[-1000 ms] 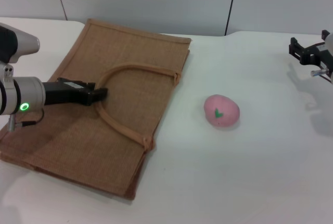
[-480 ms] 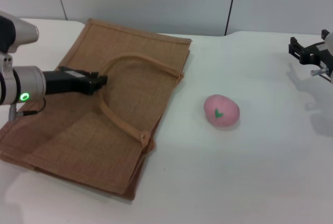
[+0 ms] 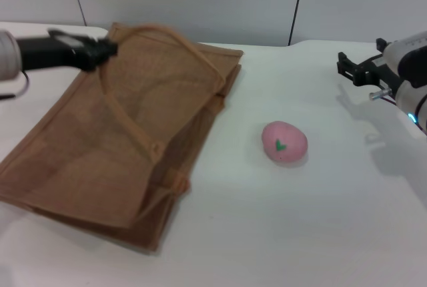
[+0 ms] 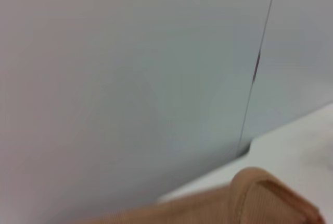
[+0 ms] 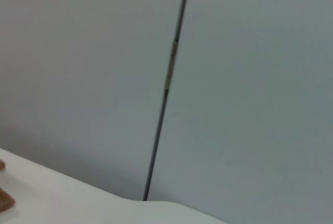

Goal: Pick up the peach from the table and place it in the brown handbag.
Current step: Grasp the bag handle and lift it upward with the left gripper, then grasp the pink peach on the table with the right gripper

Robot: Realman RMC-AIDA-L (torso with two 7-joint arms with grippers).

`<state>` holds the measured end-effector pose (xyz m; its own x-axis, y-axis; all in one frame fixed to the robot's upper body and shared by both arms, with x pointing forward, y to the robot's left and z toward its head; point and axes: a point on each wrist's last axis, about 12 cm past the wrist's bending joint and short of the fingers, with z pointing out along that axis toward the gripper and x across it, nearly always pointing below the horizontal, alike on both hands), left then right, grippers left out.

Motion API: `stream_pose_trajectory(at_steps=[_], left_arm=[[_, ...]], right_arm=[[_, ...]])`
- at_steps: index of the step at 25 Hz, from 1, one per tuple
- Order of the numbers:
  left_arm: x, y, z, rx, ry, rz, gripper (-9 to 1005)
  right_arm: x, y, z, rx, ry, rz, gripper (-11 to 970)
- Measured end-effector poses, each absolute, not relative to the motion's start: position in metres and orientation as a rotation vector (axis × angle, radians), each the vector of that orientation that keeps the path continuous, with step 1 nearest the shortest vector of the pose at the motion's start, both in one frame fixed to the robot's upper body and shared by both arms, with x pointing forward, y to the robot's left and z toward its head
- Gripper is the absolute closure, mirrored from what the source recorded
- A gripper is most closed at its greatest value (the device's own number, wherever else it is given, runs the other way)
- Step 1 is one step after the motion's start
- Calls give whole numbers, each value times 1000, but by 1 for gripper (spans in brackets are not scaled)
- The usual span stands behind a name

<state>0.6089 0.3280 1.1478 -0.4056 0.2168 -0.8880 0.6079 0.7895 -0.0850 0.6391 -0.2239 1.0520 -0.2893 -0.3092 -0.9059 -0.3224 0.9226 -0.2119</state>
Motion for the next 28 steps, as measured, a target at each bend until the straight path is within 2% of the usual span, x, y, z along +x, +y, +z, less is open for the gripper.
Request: stream_pose_trajectory(at_steps=[10,16,22,28], left_arm=[[603,332,1226,693,1886,-406,867],[599,324,1259,739,1833,-372,867],[592,317,1281,794,1790,-334,866],[590,311,1292,821,1770,-328,866]], right_arm=[[638,-218,1051,-511,1920,16,137],[639,-212,1053,-536,1932,28,137],[639,-193,1060,-618,1939,57,136],[633,-175,1083,-706,1910,107,136]])
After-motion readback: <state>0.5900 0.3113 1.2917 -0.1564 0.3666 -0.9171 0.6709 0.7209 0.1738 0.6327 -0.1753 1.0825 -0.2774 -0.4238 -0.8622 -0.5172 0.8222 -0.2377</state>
